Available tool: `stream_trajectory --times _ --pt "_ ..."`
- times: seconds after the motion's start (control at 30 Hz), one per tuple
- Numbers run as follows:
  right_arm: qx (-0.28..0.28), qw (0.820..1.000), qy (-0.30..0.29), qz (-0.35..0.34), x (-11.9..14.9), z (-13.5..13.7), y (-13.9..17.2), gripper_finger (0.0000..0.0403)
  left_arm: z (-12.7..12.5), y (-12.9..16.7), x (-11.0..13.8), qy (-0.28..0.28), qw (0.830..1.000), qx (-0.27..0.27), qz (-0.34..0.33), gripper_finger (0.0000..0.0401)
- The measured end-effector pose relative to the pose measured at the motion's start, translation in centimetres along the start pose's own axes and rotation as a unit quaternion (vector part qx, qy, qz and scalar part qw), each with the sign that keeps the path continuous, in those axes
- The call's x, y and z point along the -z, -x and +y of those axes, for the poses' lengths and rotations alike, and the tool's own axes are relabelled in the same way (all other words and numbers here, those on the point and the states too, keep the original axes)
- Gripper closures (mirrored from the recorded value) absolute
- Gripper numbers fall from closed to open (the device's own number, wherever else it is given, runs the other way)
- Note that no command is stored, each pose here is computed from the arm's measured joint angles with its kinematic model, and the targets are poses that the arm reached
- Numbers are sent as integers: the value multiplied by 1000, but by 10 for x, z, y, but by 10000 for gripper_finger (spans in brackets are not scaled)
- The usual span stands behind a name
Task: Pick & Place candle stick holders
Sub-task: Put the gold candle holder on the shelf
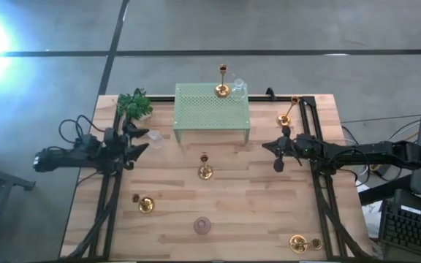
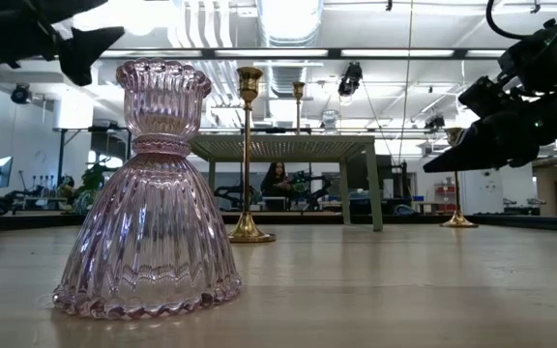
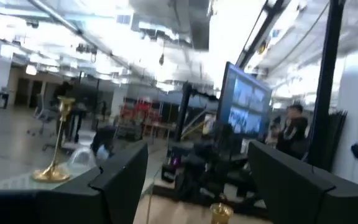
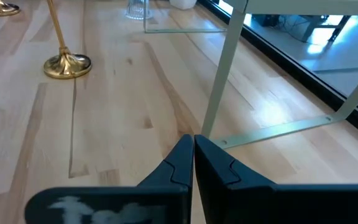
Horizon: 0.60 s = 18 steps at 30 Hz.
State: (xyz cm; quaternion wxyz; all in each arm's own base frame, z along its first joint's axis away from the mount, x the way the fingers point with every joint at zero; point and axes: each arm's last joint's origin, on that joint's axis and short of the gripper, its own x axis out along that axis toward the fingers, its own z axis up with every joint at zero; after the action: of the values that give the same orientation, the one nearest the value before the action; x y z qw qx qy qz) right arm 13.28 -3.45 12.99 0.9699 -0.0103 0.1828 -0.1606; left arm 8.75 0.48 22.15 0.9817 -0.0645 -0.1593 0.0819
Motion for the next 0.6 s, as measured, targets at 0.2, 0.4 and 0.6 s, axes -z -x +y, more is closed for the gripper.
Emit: stream_trajectory --times 0.2,0.4,0.6 --pt "0 1000 0 0 0 0 0 394 -3 5 -28 -9 995 5 103 119" --pt "0 1000 0 0 0 0 0 394 -6 11 -66 23 983 -6 183 120" --pt "0 1000 0 0 0 0 0 394 -7 9 -73 104 931 -72 343 139"
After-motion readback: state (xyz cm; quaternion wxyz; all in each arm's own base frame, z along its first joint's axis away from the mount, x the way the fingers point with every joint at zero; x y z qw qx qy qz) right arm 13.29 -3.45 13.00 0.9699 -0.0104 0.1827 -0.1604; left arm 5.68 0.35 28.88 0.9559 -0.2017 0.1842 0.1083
